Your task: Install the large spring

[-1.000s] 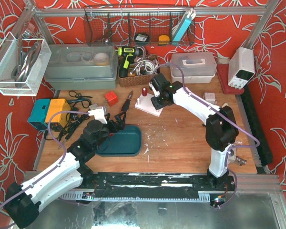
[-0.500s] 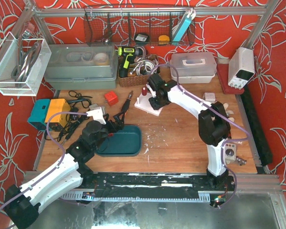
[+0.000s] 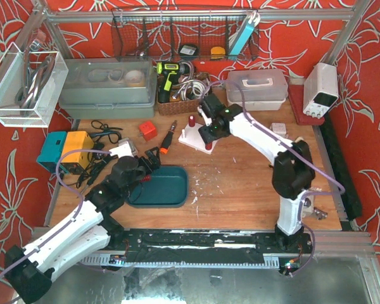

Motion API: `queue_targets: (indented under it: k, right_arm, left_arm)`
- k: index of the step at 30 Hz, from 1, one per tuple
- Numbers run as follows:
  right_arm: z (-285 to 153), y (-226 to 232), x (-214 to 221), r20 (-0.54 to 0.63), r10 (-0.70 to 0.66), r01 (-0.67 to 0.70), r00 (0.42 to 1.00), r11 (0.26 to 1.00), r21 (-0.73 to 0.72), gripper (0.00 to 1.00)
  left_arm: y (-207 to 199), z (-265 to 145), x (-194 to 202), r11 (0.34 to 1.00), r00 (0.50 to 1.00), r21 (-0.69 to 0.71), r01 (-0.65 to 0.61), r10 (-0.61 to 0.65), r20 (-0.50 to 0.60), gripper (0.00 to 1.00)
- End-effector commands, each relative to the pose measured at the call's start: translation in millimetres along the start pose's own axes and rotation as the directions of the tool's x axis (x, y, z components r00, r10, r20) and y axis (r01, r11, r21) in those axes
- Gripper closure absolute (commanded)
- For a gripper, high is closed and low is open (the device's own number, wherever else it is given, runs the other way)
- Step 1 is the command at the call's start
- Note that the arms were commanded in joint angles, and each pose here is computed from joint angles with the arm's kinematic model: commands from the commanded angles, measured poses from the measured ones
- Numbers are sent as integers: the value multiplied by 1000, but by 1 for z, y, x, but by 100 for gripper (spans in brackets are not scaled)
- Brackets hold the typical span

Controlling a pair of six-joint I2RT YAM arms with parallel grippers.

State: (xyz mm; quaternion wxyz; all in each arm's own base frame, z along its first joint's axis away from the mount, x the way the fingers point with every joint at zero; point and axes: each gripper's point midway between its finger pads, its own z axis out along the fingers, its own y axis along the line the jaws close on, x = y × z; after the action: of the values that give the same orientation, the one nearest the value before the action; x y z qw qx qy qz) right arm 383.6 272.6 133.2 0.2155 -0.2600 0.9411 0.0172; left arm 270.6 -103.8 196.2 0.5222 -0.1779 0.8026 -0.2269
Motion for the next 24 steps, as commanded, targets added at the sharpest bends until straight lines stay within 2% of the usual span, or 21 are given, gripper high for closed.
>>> queue_targets:
  k: [1,4,7,10,12,14,16,17,18,21,24]
  right_arm:
    - [-55,-4,4,100,39,-36,994,999,-38,31]
    - [-77,-4,16,151,46,-36,987,997,-68,24]
    - [-97,-5,29,217,61,-42,974,995,-91,18]
    - [-107,-5,46,286,100,-66,953,990,-126,11]
    - [-111,-5,53,348,128,-78,929,985,-154,4]
    - [-118,-13,63,404,145,-97,903,986,-136,1]
    - [-121,-23,72,446,160,-126,880,987,-104,1]
    - [-121,-26,78,460,164,-136,873,986,-93,1]
    - [-122,-28,81,474,172,-146,864,985,-90,1]
    - [-126,-34,88,522,199,-176,830,980,-92,1]
    - [-123,-41,94,552,226,-220,803,972,-79,1]
  left_arm:
    - [31,-6,-5,960,989,-242,144,-147,3,0]
    - [45,-9,2,903,975,-385,192,-219,-28,0]
    - [43,-6,15,870,952,-436,230,-294,-86,2]
    - [42,-6,28,821,906,-473,319,-411,-103,14]
    - [46,-9,35,768,862,-500,400,-501,-79,21]
    - [50,-12,39,722,824,-513,465,-565,-47,28]
    - [52,-9,42,698,794,-499,514,-607,-32,40]
    - [55,-6,46,685,776,-498,532,-630,-37,50]
    - [56,-4,49,666,756,-505,549,-653,-40,55]
    - [60,0,59,613,713,-557,561,-699,-51,61]
    - [69,-4,66,553,684,-605,573,-729,-19,62]
